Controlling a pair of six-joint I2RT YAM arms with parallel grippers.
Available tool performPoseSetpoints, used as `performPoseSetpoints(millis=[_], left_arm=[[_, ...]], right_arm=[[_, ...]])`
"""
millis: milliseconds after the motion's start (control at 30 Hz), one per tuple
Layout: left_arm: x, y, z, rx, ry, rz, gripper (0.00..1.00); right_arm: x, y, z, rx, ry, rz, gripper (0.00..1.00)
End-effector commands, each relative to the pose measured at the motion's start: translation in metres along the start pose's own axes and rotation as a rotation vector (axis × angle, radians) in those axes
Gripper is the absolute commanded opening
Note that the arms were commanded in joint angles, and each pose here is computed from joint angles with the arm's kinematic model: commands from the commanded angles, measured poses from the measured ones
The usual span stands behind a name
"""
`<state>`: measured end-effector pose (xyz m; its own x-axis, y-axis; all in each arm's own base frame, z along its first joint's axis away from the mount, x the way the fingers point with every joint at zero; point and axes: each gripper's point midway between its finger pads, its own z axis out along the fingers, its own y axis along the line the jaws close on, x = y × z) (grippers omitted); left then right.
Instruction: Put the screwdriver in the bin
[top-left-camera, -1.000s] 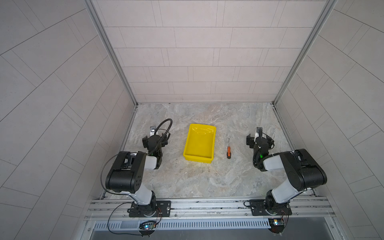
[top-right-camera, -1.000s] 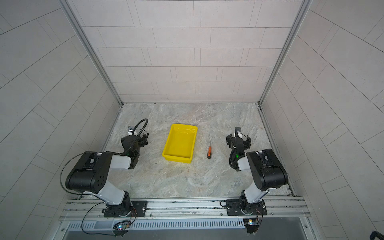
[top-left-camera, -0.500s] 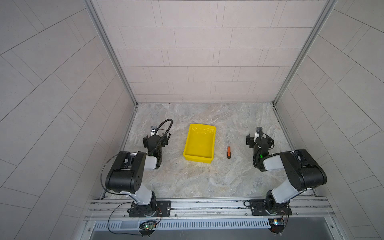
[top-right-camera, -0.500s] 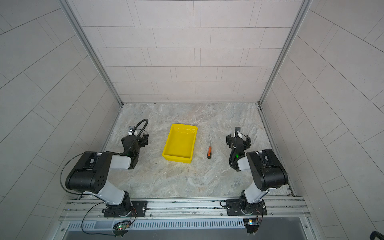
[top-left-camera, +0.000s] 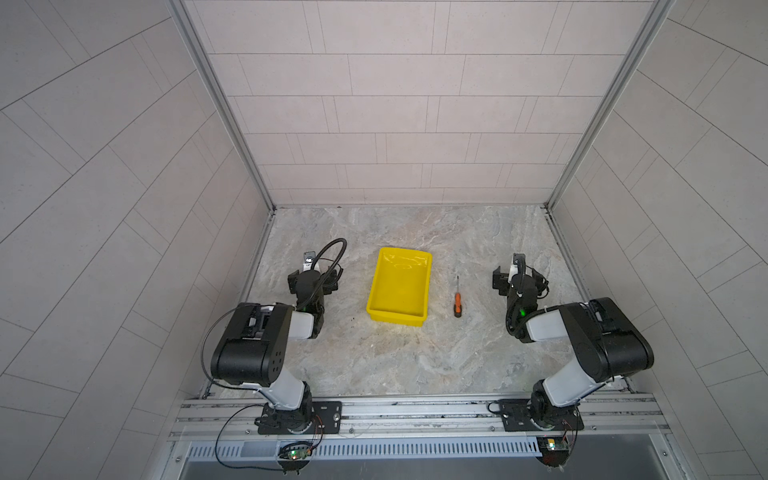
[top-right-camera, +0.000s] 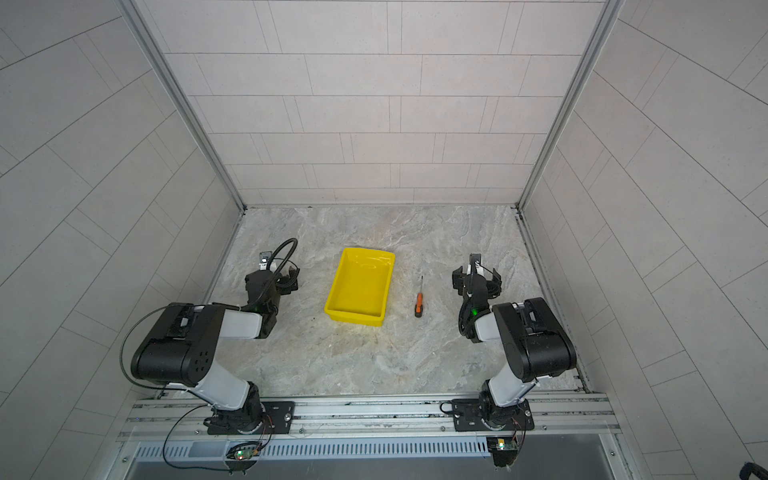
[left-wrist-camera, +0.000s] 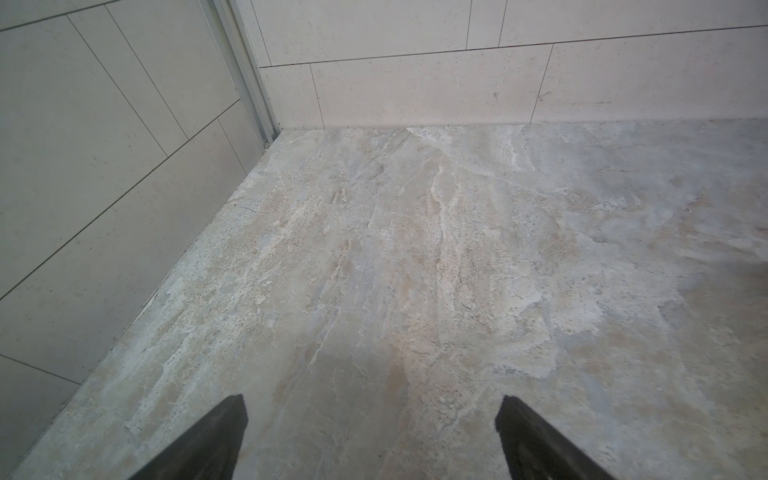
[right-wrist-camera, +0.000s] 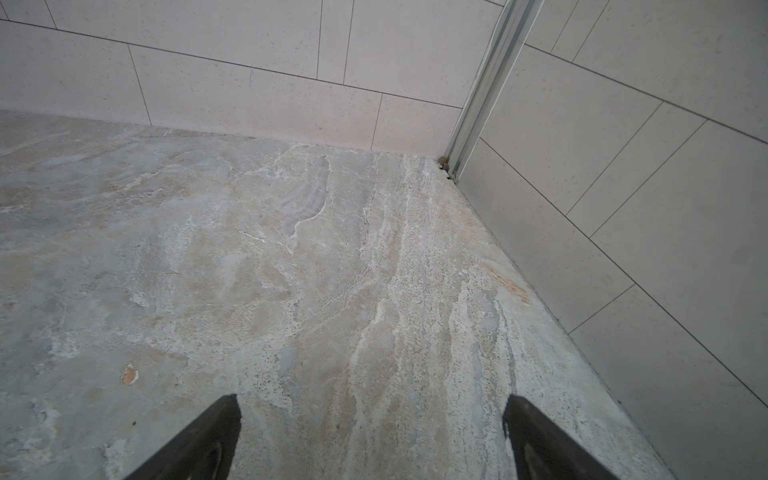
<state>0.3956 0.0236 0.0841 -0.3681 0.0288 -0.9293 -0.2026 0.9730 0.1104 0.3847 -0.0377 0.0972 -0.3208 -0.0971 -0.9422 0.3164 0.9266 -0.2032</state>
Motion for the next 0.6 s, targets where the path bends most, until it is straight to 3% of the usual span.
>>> performPoseSetpoints(millis=[0, 200, 400, 567], left_arm=[[-0.004, -0.001, 0.001, 0.035, -0.013, -0.016, 1.00], [-0.003, 0.000, 0.001, 0.040, -0.009, -0.022, 1.00], [-0.011, -0.004, -0.008, 0.076, -0.039, -0.013, 1.00], [-0.029, -0.005, -0.027, 0.029, -0.023, 0.030, 1.00]], right_arm=[[0.000, 0.000, -0.002, -0.003, -0.004, -0.004, 0.99], [-0.001, 0.000, -0.004, 0.004, -0.016, -0.007, 1.00], [-0.017, -0.013, -0.027, 0.093, -0.090, -0.006, 1.00], [-0.045, 0.000, -0.062, 0.169, -0.132, -0.138, 0.99]])
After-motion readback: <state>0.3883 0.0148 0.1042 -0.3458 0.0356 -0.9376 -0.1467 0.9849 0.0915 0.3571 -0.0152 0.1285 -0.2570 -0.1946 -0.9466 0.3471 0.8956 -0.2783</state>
